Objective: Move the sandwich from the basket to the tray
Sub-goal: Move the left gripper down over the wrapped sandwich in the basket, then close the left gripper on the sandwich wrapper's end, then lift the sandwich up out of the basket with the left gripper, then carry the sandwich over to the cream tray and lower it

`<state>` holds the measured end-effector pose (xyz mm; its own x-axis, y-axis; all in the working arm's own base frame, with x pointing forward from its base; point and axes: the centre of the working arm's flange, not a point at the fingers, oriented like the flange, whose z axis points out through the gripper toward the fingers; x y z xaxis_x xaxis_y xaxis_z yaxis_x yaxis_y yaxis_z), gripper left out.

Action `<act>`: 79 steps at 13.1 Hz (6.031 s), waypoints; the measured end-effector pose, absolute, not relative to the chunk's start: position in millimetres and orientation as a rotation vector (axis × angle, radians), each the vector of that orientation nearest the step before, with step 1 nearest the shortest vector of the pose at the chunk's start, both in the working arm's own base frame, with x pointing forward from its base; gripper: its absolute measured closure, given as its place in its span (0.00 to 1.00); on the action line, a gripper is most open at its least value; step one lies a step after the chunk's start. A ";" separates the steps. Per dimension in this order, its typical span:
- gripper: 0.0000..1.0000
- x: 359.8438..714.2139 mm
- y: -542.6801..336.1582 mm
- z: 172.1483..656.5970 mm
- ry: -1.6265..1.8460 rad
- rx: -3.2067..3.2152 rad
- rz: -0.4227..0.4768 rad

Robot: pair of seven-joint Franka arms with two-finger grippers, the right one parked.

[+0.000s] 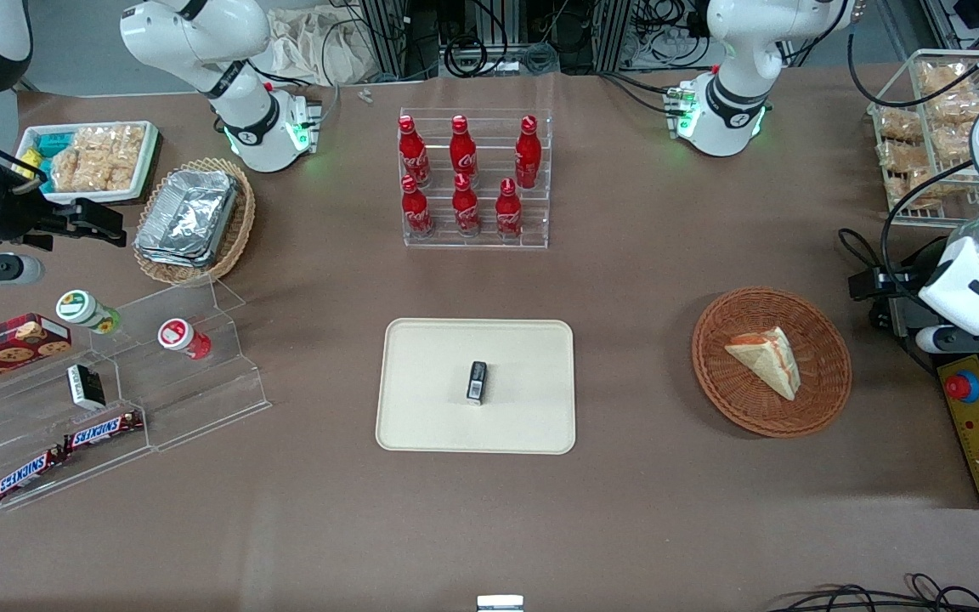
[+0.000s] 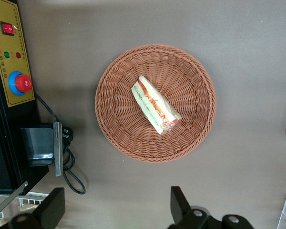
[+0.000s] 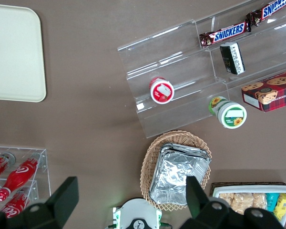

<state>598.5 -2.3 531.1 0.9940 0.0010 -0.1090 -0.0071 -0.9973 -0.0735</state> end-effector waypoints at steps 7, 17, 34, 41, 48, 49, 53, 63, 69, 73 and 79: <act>0.00 608.0 -5.8 499.7 0.018 -3.061 0.247; 0.00 596.7 -11.9 367.0 -0.188 -3.059 0.226; 0.12 572.9 -15.3 276.3 -1.264 -2.876 -0.004; 0.72 570.7 -16.9 290.1 -1.291 -2.852 0.024; 0.85 591.4 -47.9 450.3 -1.108 -2.821 0.256; 0.85 592.7 -53.4 468.7 -1.046 -2.848 0.258; 0.85 595.7 -78.1 498.8 -0.682 -2.993 0.231; 0.85 579.8 -206.6 483.8 0.022 -3.102 0.303; 0.85 591.3 -344.7 370.6 -0.024 -3.079 -0.024; 0.85 573.3 -393.1 321.2 -0.036 -3.078 0.006; 0.85 593.2 -379.3 343.0 -0.076 -3.100 -0.050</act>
